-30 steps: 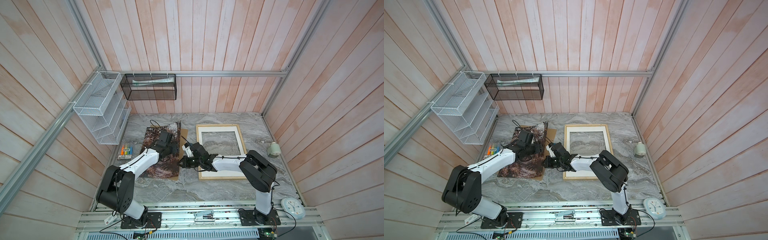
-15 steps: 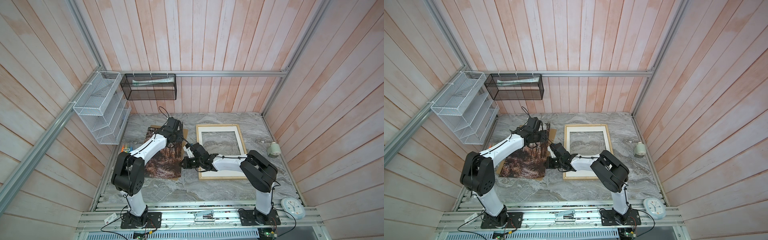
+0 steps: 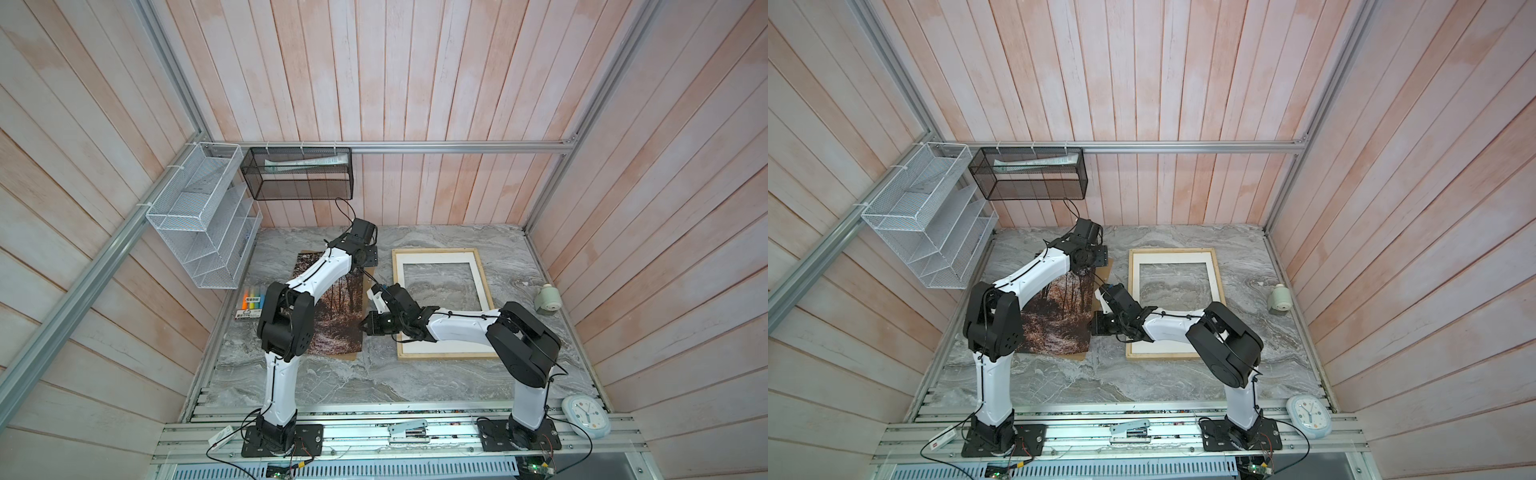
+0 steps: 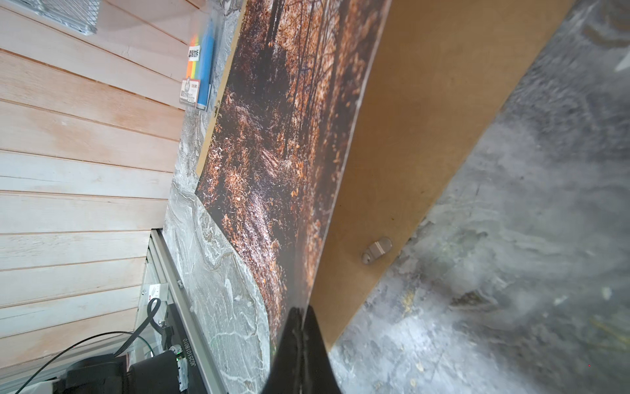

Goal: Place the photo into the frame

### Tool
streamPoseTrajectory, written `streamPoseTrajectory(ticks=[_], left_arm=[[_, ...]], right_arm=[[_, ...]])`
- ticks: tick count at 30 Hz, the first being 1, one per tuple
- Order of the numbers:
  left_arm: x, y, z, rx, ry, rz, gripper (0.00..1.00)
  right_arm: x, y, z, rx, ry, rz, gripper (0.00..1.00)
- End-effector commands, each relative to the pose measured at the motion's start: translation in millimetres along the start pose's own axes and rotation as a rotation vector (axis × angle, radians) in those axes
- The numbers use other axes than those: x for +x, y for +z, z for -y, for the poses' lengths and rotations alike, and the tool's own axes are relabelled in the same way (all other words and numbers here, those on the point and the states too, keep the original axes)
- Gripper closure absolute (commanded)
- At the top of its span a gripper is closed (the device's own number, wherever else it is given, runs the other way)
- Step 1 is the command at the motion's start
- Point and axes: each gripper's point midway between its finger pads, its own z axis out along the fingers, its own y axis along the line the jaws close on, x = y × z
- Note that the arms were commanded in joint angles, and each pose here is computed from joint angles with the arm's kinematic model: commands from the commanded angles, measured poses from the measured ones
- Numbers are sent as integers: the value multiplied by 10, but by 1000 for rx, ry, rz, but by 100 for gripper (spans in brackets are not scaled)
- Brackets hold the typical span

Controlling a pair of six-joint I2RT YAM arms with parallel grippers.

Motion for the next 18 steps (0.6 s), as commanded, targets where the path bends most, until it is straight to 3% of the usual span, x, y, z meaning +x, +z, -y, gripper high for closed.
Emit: streamPoseTrajectory(ticks=[1,18], left_arm=[[67,60,-66,-95,27,-27,28],[180,98,-156,-242,14,-22,48]], right_arm=[[-41,-76,-17,15,-18,25,99],[-57,-103,-12,35,-34,40,99]])
